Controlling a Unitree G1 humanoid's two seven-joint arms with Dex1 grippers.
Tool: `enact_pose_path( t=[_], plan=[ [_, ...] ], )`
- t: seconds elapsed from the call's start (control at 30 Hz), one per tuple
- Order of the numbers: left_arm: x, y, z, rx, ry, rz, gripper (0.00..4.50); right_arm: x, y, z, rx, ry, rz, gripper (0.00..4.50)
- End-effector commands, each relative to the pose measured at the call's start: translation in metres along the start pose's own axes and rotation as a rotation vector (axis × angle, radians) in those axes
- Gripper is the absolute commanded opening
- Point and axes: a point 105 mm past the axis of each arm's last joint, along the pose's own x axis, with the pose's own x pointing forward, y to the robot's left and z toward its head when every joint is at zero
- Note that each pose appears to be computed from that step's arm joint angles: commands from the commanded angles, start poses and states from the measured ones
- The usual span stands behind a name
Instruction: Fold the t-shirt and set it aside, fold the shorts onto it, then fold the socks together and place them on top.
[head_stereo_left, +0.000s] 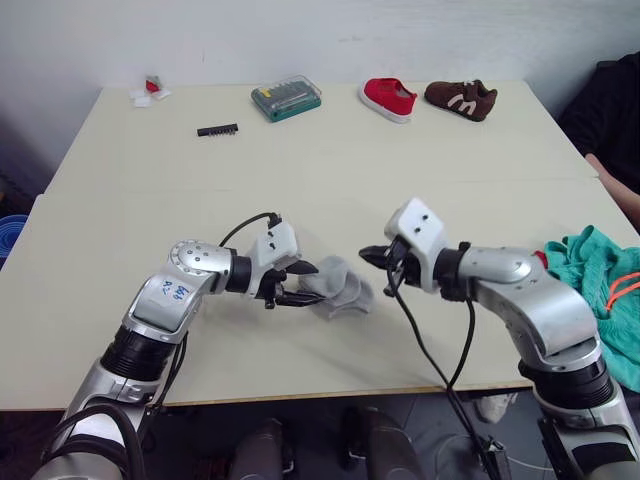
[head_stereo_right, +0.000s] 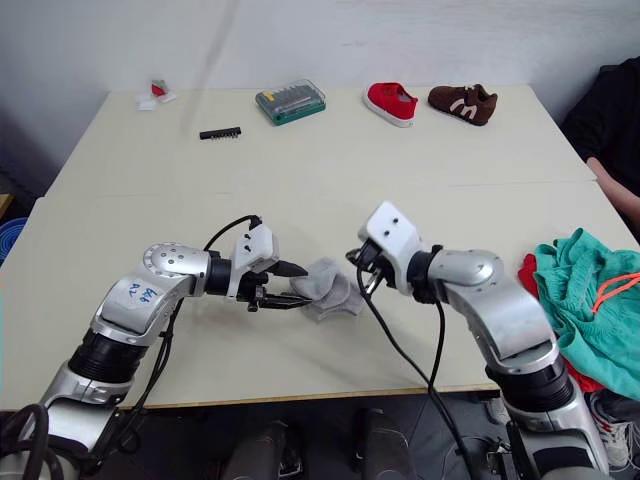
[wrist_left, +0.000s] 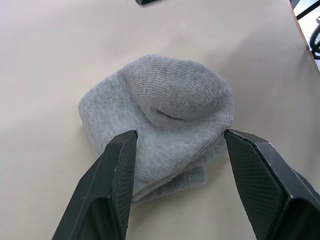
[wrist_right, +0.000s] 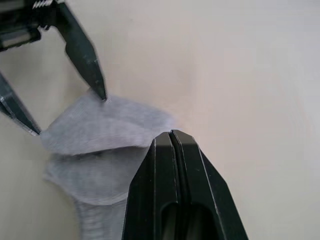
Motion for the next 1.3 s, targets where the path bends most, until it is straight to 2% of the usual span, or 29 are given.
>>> enact_pose_path(
  t=[0.03, 0.2, 0.3, 0.4, 0.5, 0.6, 0.73, 0.77, 0.9, 1.03, 1.17, 1.3],
  plan=[
    [-0.001, -0.001, 0.016, 0.056, -0.034, -0.002, 2.9, 0.017, 0.019, 0.015, 0.019, -0.067, 0.061, 0.0],
    [-0.008, 0.0, 0.026, 0.044, -0.075, -0.013, 2.9, 0.04, 0.038, -0.011, 0.039, -0.006, 0.101, 0.0],
    [-0.018, 0.001, 0.035, 0.02, -0.127, -0.038, 2.9, 0.04, 0.038, -0.041, 0.007, 0.084, 0.078, 0.0],
    [-0.029, 0.006, 0.037, 0.005, -0.144, -0.064, 2.9, 0.033, 0.037, -0.056, -0.018, 0.124, 0.057, 0.0],
    [-0.029, 0.021, 0.039, 0.004, -0.154, -0.043, 2.23, 0.031, 0.038, -0.057, -0.012, 0.114, 0.051, 0.0],
    [-0.013, 0.032, 0.043, 0.025, -0.156, -0.049, 1.38, 0.031, 0.038, -0.056, -0.001, 0.101, 0.042, 0.0],
    [0.015, 0.031, 0.042, 0.084, -0.113, -0.122, 0.21, 0.033, 0.04, -0.056, 0.006, 0.095, 0.038, 0.0],
    [0.021, 0.031, 0.038, 0.1, -0.086, -0.134, 0.04, 0.033, 0.04, -0.055, 0.008, 0.092, 0.036, 0.0],
    [0.034, 0.025, 0.016, 0.157, 0.031, -0.194, 0.04, 0.032, 0.038, -0.056, 0.011, 0.085, 0.019, 0.0],
    [0.037, 0.028, -0.008, 0.228, 0.156, -0.182, 0.04, 0.024, 0.041, -0.054, 0.012, 0.067, 0.022, 0.0],
    [0.04, 0.035, -0.017, 0.253, 0.178, -0.144, 0.04, -0.001, 0.048, -0.065, 0.026, 0.112, 0.04, 0.0],
    [0.043, 0.034, -0.013, 0.249, 0.13, -0.134, 0.04, -0.025, 0.041, -0.064, 0.136, 0.074, -0.024, 0.0]
  ],
)
